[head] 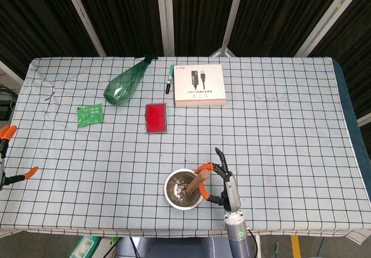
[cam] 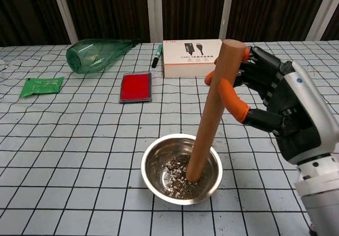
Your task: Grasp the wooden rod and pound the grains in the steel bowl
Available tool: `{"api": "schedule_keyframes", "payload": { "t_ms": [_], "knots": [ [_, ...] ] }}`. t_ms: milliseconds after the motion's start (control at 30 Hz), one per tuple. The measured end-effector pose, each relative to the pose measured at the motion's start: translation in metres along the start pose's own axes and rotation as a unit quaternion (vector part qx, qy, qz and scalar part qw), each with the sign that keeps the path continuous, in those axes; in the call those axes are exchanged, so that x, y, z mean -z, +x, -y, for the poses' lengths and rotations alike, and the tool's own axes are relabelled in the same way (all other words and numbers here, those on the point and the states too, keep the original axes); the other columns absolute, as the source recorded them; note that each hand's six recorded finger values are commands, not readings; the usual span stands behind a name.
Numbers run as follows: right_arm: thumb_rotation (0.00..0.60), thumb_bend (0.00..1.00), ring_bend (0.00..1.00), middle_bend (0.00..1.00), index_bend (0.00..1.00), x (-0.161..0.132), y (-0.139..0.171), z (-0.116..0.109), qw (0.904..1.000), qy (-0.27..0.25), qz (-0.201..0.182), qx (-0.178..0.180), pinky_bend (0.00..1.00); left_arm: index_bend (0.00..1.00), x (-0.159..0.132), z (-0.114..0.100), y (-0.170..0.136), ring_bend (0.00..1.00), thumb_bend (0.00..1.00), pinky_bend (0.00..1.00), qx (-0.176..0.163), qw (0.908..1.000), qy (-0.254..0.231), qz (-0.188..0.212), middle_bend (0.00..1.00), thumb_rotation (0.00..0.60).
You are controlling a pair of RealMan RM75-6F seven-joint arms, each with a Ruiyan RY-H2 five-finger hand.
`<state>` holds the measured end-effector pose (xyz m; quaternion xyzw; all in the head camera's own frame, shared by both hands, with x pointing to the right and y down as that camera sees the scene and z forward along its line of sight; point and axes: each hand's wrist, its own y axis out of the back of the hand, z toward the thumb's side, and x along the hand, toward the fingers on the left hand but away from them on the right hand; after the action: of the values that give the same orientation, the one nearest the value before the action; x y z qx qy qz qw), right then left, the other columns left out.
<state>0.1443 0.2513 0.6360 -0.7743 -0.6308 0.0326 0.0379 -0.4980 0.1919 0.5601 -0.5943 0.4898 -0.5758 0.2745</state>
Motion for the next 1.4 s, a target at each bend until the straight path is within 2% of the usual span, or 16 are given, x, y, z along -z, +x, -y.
{"api": "schedule_keyframes", "payload": {
  "t_ms": [233,533,833,1033,1133,1400],
  "knots": [
    [0.6,0.52,0.52,0.67,0.8,0.001,0.0,-0.001,1.0,0.001,0.0,0.001,0.0,0.0,0.0,0.0,0.0,0.0,0.02,0.0,0.0,1.0,-0.001,-0.001,0.0,0.6],
    [0.6,0.52,0.52,0.67,0.8,-0.015,-0.013,-0.008,0.9996,-0.002,-0.027,0.01,0.0,0.0,0.0,-0.001,0.001,0.0,0.02,0.0,-0.002,1.0,-0.005,0.0,0.0,0.6],
    [0.6,0.52,0.52,0.67,0.8,-0.041,-0.029,-0.031,0.9981,0.014,-0.055,0.023,0.0,0.0,-0.001,0.0,0.001,0.0,0.02,0.0,0.0,1.0,-0.003,0.003,0.0,0.6],
    [0.6,0.52,0.52,0.67,0.8,-0.058,-0.044,-0.059,0.9949,0.057,-0.076,0.034,0.0,0.0,-0.002,0.0,0.0,0.0,0.02,0.0,0.0,1.0,-0.002,0.004,0.0,0.6],
    [0.6,0.52,0.53,0.68,0.81,-0.066,-0.055,-0.08,0.9915,0.088,-0.085,0.045,0.0,0.0,-0.002,0.001,0.0,0.0,0.02,0.0,0.0,1.0,0.0,0.005,0.0,0.6],
    [0.6,0.52,0.53,0.68,0.81,-0.076,-0.078,-0.147,0.975,0.195,-0.077,0.074,0.0,0.0,-0.003,0.002,0.0,0.0,0.02,0.0,0.0,1.0,0.003,0.006,0.0,0.6]
  ]
}}
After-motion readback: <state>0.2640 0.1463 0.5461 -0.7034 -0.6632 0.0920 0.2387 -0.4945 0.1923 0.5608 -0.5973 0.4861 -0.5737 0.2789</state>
